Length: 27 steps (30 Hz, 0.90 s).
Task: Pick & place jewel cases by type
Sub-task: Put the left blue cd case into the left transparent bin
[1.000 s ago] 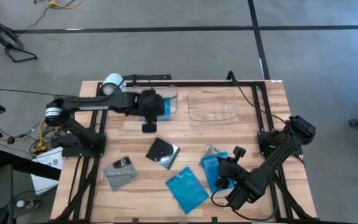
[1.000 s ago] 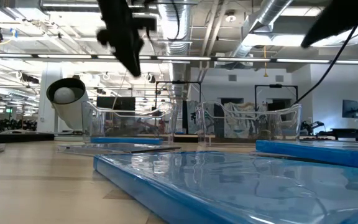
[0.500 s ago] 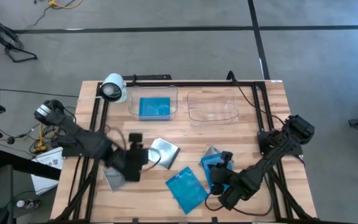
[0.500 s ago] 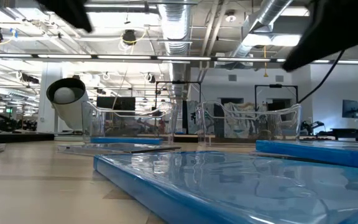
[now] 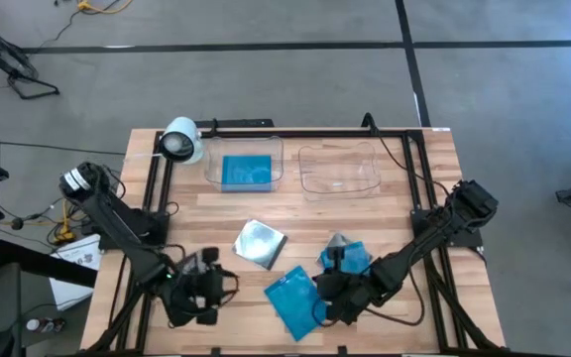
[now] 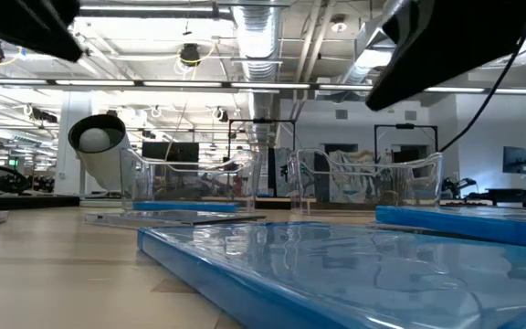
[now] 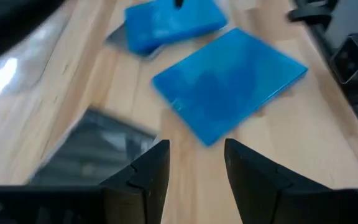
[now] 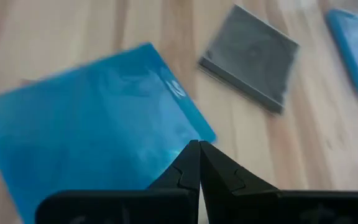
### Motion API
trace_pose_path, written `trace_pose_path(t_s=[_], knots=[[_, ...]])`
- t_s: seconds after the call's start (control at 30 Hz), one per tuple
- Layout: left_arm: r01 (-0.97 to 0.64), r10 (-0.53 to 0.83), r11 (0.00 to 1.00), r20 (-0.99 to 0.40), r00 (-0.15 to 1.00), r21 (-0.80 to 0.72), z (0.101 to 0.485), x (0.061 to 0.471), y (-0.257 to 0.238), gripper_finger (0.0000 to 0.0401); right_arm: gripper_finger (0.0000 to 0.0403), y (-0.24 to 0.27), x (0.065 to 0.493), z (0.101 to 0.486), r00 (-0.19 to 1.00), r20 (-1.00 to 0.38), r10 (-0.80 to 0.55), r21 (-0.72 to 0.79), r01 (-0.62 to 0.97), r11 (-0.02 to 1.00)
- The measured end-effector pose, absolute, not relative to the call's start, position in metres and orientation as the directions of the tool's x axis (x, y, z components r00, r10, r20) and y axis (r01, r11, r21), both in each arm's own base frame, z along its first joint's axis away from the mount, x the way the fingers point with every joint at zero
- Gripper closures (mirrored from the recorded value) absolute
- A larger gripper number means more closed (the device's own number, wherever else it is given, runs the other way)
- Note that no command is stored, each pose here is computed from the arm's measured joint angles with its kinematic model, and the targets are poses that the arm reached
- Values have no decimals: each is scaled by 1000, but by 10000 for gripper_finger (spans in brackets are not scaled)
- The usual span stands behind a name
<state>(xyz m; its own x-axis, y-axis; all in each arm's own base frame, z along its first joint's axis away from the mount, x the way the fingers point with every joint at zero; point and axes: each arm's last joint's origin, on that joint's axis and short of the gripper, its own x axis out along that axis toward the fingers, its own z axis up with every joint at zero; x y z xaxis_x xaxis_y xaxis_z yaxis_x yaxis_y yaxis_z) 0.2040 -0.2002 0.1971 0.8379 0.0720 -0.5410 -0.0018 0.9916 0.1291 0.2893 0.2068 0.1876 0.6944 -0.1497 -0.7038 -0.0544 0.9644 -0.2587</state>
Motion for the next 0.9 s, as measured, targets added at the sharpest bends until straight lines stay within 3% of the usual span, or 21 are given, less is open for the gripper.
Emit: trace_pose_path(t_s=[0.5, 0.9], knots=[[242, 111, 817, -554, 825, 524, 142, 283, -258, 273, 403, 210, 292, 184, 682, -727, -82, -114, -3, 993], [410, 193, 632, -646, 738, 658, 118, 313, -289, 272, 403, 205, 305, 154, 606, -793, -60, -63, 16, 998]])
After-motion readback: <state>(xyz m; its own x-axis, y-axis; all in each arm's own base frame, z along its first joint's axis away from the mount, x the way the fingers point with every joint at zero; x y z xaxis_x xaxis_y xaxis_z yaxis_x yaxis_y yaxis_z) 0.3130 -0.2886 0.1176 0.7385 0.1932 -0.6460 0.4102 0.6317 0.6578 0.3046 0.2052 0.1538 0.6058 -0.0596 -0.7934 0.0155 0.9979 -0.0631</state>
